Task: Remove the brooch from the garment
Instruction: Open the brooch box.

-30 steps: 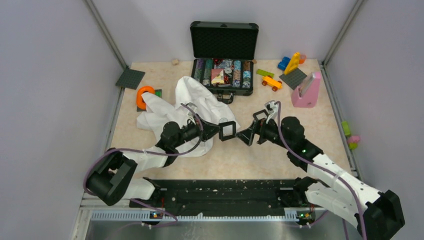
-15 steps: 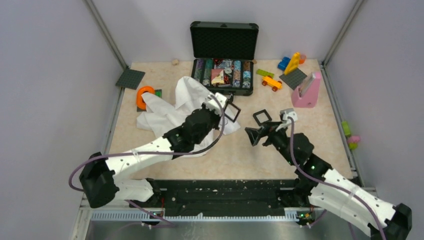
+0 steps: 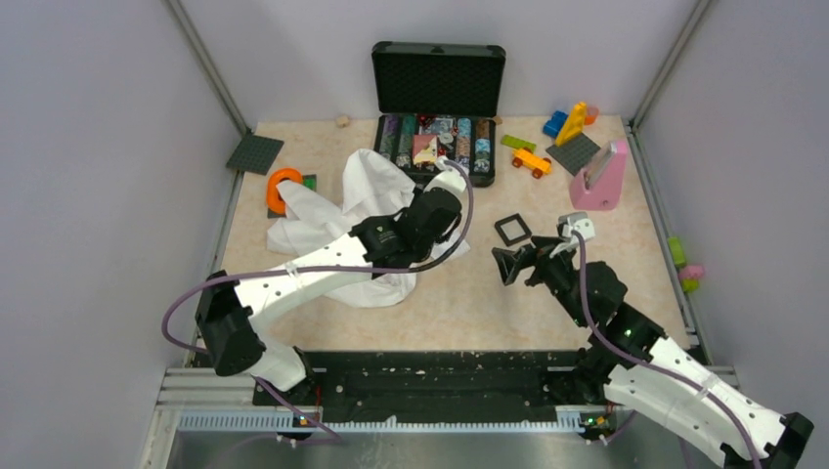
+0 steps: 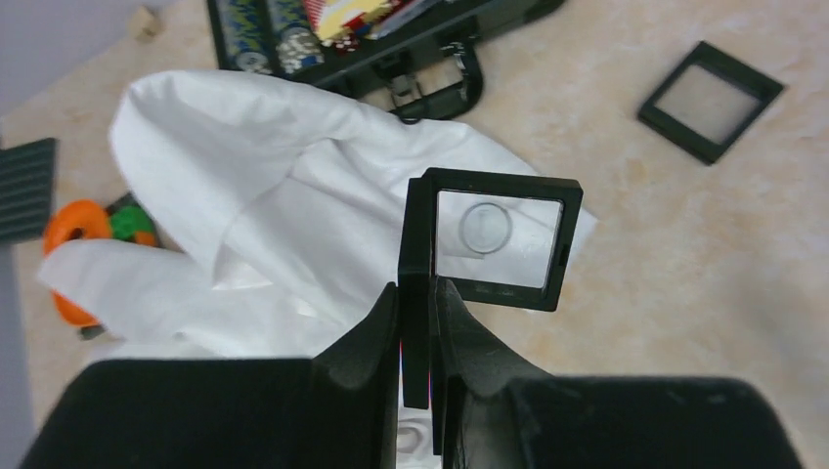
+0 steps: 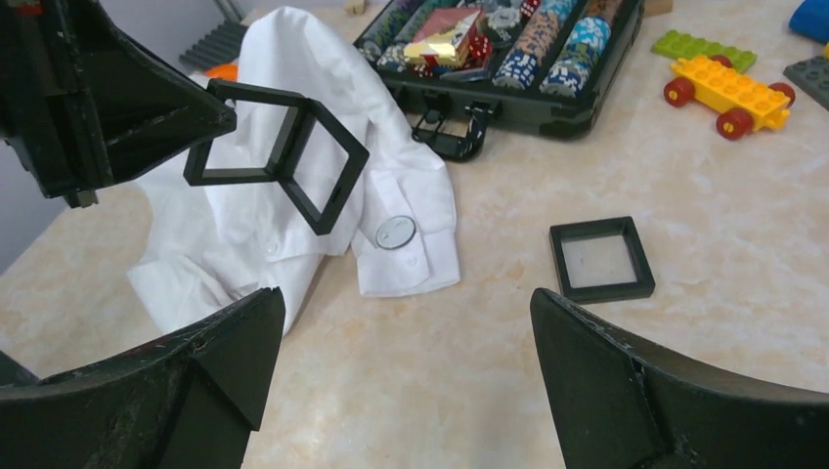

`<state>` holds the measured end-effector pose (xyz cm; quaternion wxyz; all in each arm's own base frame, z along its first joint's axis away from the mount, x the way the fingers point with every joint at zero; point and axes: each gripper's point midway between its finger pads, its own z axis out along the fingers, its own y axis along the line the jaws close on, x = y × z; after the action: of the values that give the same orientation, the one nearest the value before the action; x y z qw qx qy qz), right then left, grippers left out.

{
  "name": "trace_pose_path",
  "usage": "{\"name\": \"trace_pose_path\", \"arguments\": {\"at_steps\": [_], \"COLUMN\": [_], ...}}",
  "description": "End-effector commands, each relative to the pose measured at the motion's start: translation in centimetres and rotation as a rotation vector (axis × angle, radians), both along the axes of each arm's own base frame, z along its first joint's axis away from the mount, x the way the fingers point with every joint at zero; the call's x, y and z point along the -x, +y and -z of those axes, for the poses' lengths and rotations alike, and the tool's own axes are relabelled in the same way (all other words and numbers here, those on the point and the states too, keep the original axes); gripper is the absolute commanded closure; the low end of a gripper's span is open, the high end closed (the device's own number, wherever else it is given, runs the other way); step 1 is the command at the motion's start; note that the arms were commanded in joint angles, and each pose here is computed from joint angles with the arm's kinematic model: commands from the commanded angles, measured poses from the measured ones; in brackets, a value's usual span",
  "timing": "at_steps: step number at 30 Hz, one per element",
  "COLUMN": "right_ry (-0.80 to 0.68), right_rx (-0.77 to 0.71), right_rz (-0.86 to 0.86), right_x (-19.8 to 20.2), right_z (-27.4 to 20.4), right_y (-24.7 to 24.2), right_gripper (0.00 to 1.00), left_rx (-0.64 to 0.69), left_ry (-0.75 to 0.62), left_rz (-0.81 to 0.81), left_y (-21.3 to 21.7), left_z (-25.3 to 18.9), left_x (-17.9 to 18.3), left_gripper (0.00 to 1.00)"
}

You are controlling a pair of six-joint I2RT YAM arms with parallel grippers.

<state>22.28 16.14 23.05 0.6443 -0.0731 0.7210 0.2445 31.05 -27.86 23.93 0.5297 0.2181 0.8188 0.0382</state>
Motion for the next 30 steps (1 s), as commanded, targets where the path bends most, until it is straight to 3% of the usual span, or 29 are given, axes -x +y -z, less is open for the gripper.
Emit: {"name": "trace_pose_path", "arguments": {"at_steps": [1,6,10,19,30], "right_ry": [0.110,0.267,0.348,0.431,0.465], "right_rx": [0.011,-0.033,-0.114,-0.109,-0.049], "right_rz": [-0.006,-0.127,-0.172,-0.193,-0.109], "right_x": [0.2,0.7,0.7,0.3,-0.8], "right_z": [-1.5,-2.1,-2.3,-0.1,1.9], "right_y": [0.5,3.4,4.9,6.4,5.5], "right_gripper": [0.01,0.03,0.15,0.18,0.26], "left_rx": [0.289,0.502,0.561,0.789,0.851], "left_ry": [0.131,0.327,0.345,0.455,0.493], "left_rz": [0.062,0.089,0.088,0.176,0.216], "left_y": [-1.9,-2.4,-2.2,-3.1,-3.8], "left_z": [-1.3,0.2,0.3,0.3,0.1], "left_x": [2.1,2.6,2.8,3.8,4.0], "left_gripper": [0.84,0.84,0.84,0.85,0.85]}}
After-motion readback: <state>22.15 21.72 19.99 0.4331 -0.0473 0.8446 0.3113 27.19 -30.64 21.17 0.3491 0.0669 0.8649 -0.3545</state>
